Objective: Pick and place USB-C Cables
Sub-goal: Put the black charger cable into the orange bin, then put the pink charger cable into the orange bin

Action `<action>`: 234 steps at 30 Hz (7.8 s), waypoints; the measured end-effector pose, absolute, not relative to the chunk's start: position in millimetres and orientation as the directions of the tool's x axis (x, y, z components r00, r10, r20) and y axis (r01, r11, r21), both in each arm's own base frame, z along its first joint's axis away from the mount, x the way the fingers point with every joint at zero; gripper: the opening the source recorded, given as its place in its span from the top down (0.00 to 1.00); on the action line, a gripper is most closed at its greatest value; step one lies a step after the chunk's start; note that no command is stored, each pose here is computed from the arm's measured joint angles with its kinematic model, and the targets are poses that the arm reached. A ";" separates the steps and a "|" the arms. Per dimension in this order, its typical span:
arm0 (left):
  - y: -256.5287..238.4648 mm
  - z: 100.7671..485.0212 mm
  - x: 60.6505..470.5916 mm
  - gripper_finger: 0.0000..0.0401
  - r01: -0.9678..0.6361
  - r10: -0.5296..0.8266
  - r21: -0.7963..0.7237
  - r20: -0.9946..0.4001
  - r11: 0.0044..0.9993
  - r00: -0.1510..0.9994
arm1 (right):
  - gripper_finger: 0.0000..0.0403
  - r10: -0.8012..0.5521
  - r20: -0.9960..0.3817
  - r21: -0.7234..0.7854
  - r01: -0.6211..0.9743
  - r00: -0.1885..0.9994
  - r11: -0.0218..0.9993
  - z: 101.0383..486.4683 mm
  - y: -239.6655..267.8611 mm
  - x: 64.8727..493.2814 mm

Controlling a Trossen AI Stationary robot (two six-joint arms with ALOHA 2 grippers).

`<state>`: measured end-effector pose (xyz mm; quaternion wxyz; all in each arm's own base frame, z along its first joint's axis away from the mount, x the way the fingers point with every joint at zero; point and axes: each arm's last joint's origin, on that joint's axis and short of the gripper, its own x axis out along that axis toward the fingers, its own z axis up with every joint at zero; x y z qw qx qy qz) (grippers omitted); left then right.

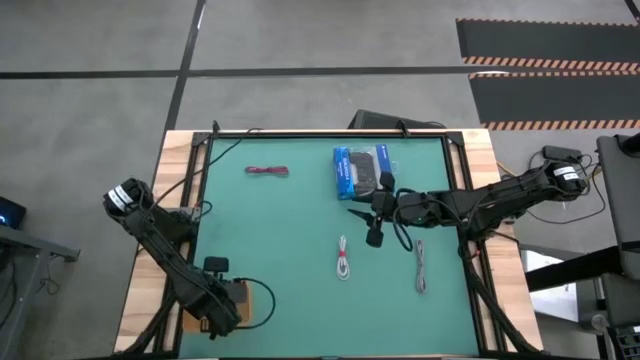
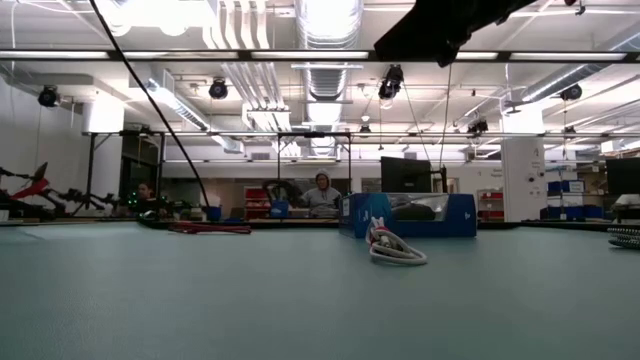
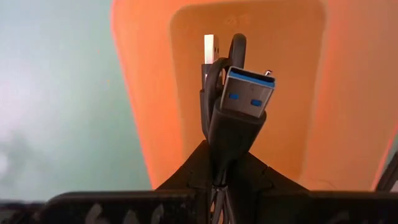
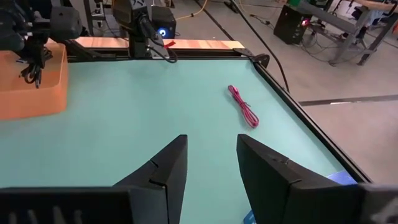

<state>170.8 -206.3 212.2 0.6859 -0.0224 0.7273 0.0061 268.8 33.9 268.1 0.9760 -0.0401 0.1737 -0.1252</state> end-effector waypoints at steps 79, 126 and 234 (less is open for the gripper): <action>-206.0 185.1 158.8 0.85 -0.202 -0.204 -0.170 -0.965 0.965 -0.163 | 0.68 -0.261 -0.372 -0.118 0.233 0.891 0.965 263.0 33.7 266.8; -83.9 266.9 284.0 0.85 0.008 -0.101 -0.103 -0.957 0.995 0.271 | 0.74 -0.077 -0.482 0.030 0.104 0.873 0.994 233.2 38.2 257.4; 225.0 174.2 256.0 0.54 -0.532 0.134 0.031 -0.979 0.846 0.156 | 0.75 -0.075 -0.454 0.058 0.113 0.888 0.992 228.6 38.0 256.7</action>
